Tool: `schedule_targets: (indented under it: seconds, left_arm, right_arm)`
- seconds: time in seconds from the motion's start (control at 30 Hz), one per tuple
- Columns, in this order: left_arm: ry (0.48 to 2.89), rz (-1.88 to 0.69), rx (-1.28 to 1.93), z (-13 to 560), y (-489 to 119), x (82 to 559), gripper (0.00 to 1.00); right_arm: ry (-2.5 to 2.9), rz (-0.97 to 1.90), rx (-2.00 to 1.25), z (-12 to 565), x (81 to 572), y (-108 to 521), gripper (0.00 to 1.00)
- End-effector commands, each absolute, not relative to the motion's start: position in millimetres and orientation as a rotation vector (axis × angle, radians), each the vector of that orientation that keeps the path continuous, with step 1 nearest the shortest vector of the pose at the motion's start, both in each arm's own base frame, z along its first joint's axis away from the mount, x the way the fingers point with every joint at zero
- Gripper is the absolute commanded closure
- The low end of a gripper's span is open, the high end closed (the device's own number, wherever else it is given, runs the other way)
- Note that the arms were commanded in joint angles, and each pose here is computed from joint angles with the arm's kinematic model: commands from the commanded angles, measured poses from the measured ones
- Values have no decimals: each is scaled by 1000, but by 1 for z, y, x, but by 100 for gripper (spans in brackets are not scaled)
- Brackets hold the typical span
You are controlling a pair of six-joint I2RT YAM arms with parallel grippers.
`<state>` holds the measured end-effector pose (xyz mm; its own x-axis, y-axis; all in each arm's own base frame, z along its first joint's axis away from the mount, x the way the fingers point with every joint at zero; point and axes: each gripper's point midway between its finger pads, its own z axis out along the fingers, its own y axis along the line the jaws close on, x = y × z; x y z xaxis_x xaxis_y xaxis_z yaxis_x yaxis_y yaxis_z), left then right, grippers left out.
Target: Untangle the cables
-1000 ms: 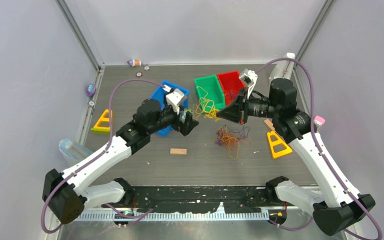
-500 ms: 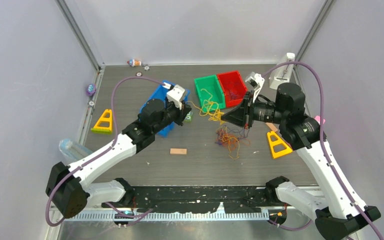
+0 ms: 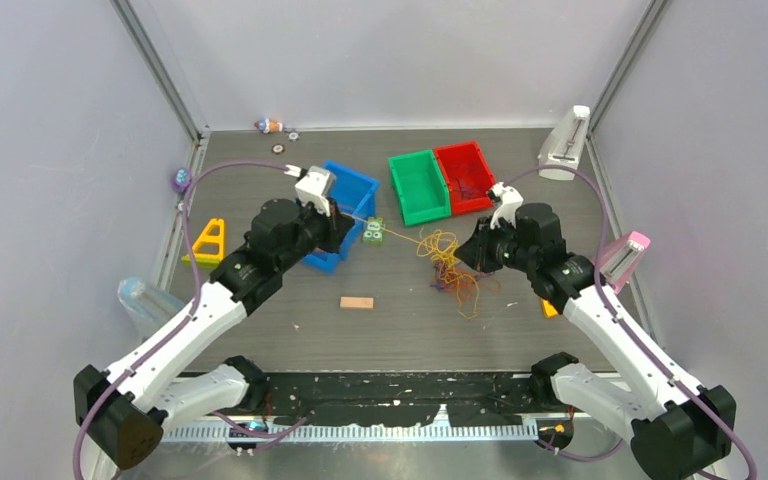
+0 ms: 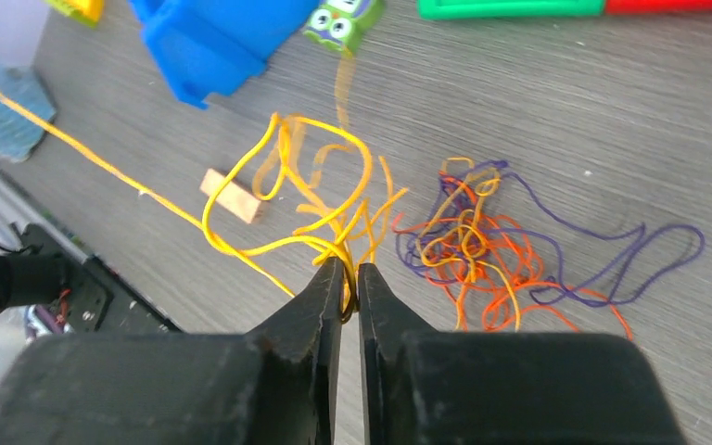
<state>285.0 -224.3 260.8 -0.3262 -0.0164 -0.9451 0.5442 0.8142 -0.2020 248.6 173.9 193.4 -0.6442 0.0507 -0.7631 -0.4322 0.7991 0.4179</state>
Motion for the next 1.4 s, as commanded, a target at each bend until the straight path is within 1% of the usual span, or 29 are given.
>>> schedule_targets:
  seconds: [0.0,0.03,0.07,0.1,0.17,0.2,0.27,0.37,0.4,0.47,0.63,0.87,1.0,1.03,1.1,1.17,1.37]
  left_arm:
    - [1738,-613,182,316,-186,292,100]
    - [1738,-613,165,318,-182,291,100]
    - [1736,-606,146,320,-176,291,100]
    - [1736,-600,128,321,-171,291,100]
    - [1730,-594,96,324,-163,290,100]
    - [1731,-596,76,325,-159,289,100]
    - [1734,-592,29,327,-149,289,100]
    - [1740,-554,-66,325,-127,290,100]
    - [1732,-526,-109,326,-116,290,100]
    - [1703,-480,-183,328,-95,288,100]
    - [1631,-381,-298,341,-51,278,100]
    - [1541,-195,-407,368,2,261,100]
    - [1512,-76,-471,377,29,250,100]
    - [1510,-45,-497,377,36,247,100]
    - [1509,-7,-531,375,44,243,100]
    - [1503,-15,-541,373,43,243,100]
    - [1491,-2,-583,371,51,245,100]
  right_arm:
    - [2162,579,-121,172,266,145,81]
    - [2167,566,-111,169,267,143,79]
    - [2179,555,-99,164,268,141,71]
    - [2180,536,-84,162,270,137,70]
    - [2177,526,-71,158,271,135,86]
    - [2170,517,-55,157,273,133,93]
    - [2168,485,-17,155,275,126,95]
    - [2157,440,38,155,279,116,95]
    - [2154,402,78,153,281,109,92]
    - [2138,340,158,154,285,93,91]
    - [2062,243,297,165,289,59,95]
    - [2049,118,373,181,300,31,95]
    - [2001,5,572,184,297,-4,95]
    - [1968,-68,650,185,295,-22,95]
    - [1934,-131,746,186,288,-43,95]
    - [1921,-119,762,189,289,-48,95]
    - [1882,-60,675,211,299,-40,95]
